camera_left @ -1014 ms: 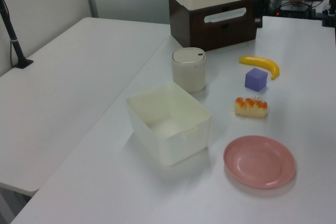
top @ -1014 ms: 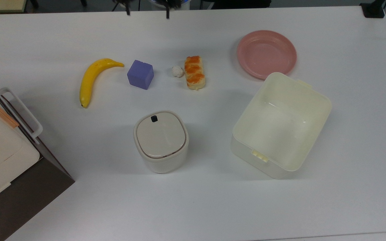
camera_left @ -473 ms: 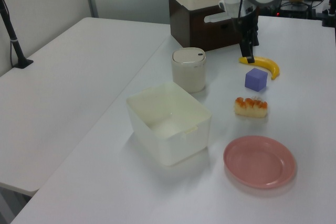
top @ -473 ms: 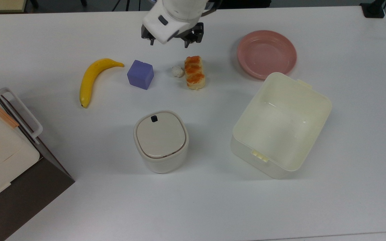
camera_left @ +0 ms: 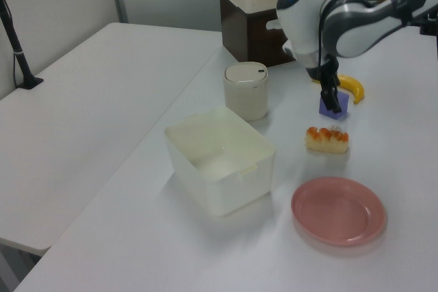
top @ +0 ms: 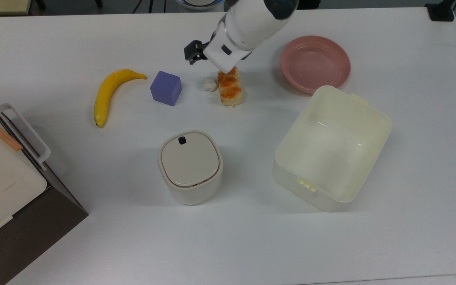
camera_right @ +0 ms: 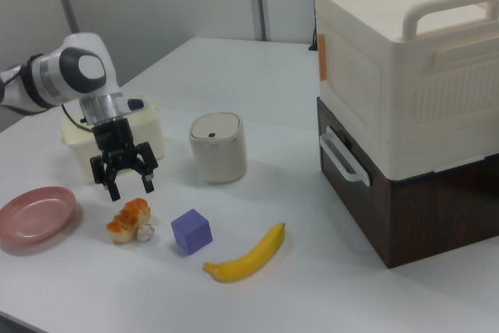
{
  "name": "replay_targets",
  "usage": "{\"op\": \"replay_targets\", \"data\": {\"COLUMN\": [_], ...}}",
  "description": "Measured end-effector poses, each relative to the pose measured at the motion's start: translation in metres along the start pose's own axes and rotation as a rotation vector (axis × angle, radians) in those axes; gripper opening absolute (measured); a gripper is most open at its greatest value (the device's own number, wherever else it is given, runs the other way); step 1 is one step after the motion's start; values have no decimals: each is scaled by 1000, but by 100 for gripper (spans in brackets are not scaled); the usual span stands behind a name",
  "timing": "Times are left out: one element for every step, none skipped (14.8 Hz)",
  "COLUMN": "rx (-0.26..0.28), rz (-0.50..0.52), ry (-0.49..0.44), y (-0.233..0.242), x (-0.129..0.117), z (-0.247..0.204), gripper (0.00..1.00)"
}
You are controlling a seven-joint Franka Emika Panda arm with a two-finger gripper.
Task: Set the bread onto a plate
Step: 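Move the open gripper over the bread roll and lower onto it, then close the gripper on the bread roll and lift it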
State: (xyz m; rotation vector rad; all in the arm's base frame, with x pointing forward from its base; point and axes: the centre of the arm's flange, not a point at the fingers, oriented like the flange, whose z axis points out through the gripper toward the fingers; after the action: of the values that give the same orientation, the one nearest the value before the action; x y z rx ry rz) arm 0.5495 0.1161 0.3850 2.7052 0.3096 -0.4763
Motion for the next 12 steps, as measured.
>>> {"op": "replay_targets", "data": {"rx": [-7, -10, -11, -7, 1, 8, 14, 20, 26, 27, 26, 22], "rz": [-14, -28, -41, -50, -52, -56, -59, -65, -75, -82, -87, -92], "ry": [-6, -5, 11, 62, 96, 129, 164, 192, 216, 213, 203, 189], "y": [-8, -16, -24, -35, -40, -43, -46, -49, -55, -59, -62, -64], "x": [2, 4, 7, 12, 16, 20, 23, 27, 30, 31, 32, 32], "z": [4, 5, 4, 0, -3, -5, -4, 0, 11, 20, 28, 36], "gripper": [100, 100, 100, 100, 100, 100, 100, 99, 99, 97, 95, 92]}}
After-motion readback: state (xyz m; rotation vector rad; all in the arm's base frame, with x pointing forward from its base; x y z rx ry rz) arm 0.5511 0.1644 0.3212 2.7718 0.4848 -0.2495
